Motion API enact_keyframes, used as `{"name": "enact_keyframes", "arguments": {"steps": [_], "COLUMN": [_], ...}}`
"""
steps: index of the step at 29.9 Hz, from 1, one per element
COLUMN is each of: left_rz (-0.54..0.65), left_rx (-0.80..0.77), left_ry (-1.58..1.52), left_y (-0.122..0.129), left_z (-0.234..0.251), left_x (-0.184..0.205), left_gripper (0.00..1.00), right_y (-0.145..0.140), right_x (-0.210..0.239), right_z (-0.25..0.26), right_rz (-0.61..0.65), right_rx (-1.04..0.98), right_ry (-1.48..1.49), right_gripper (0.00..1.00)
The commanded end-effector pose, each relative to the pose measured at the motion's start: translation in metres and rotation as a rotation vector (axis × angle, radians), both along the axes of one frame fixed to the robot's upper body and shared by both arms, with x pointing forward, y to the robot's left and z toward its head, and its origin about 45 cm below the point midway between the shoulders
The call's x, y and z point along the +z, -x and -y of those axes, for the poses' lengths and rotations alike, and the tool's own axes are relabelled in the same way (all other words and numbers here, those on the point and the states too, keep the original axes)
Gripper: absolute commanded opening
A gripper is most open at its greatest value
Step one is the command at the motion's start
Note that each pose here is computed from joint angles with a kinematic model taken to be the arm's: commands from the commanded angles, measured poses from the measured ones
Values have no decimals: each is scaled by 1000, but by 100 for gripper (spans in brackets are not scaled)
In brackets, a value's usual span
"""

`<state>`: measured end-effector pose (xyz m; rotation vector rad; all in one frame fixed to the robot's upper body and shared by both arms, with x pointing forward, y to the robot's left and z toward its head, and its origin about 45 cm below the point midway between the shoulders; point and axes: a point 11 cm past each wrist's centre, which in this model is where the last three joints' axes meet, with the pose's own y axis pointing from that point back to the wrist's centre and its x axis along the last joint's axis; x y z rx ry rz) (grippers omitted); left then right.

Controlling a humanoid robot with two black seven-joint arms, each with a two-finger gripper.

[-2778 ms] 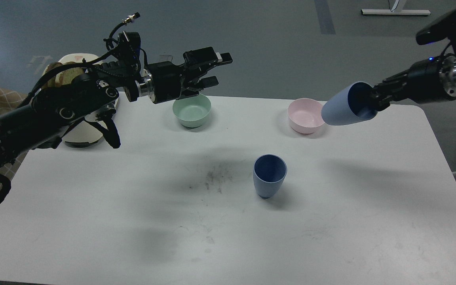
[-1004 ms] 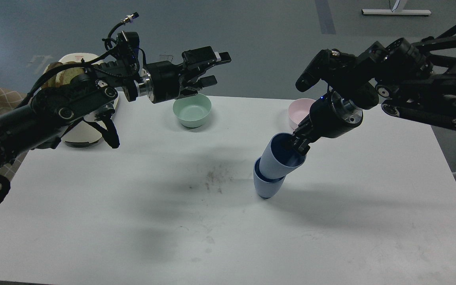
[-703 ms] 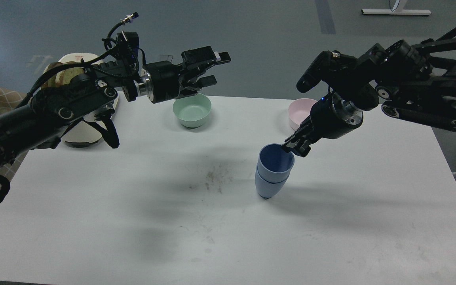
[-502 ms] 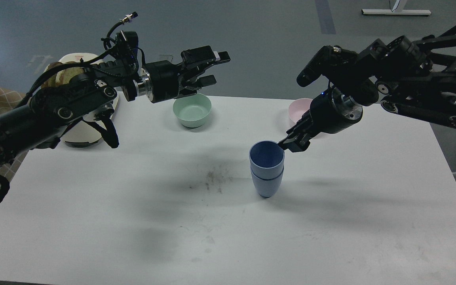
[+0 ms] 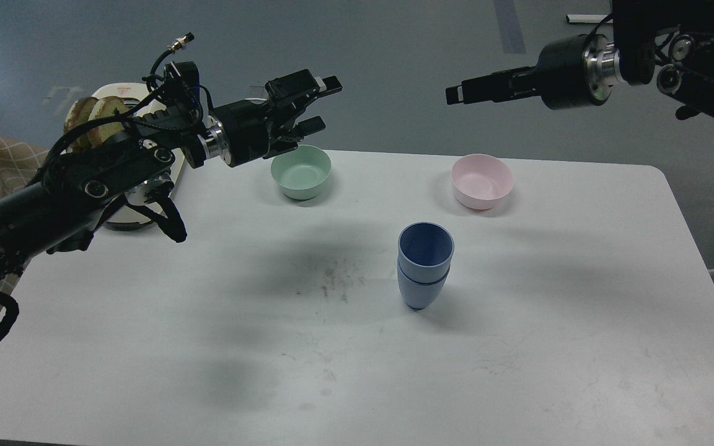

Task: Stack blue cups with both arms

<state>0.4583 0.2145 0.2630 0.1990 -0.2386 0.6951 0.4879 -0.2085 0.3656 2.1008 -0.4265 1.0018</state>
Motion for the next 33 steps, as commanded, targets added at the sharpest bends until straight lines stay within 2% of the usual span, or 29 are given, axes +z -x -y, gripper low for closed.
{"name": "enact_keyframes", "arguments": {"steps": [1, 8, 13, 17, 21, 22, 25, 27, 33], "left_rz": [-18, -74, -166, -221, -260, -260, -264, -274, -301], "left_rx": [101, 238, 287, 287, 335, 335, 340, 344, 358], "left_ry": [146, 273, 374, 469, 483, 483, 479, 475, 474], "left_y": [-1, -9, -2, 4, 12, 12, 13, 16, 24], "left_z": [-14, -25, -25, -28, -38, -38, -39, -40, -43], "left_x": [-5, -32, -60, -66, -85, -85, -88, -93, -106], "left_gripper": [98, 98, 97, 97, 97, 97, 98, 98, 98], "right_y": [-18, -17, -6, 0, 14, 14, 23, 25, 34], "right_x": [-12, -44, -74, -92, -122, -123, -140, -148, -168], "right_z": [29, 54, 69, 83, 75, 75, 74, 64, 52], "right_rz": [106, 97, 26, 0, -128, -129, -267, -316, -365], "right_rx": [-167, -382, -518, -597, -606, -606, -612, -601, -622], "right_ry": [-197, -625, -932, -1051, -1158, -1159, -1341, -1379, -1415], "right_gripper": [100, 100, 100, 100, 100, 100, 100, 100, 100]}}
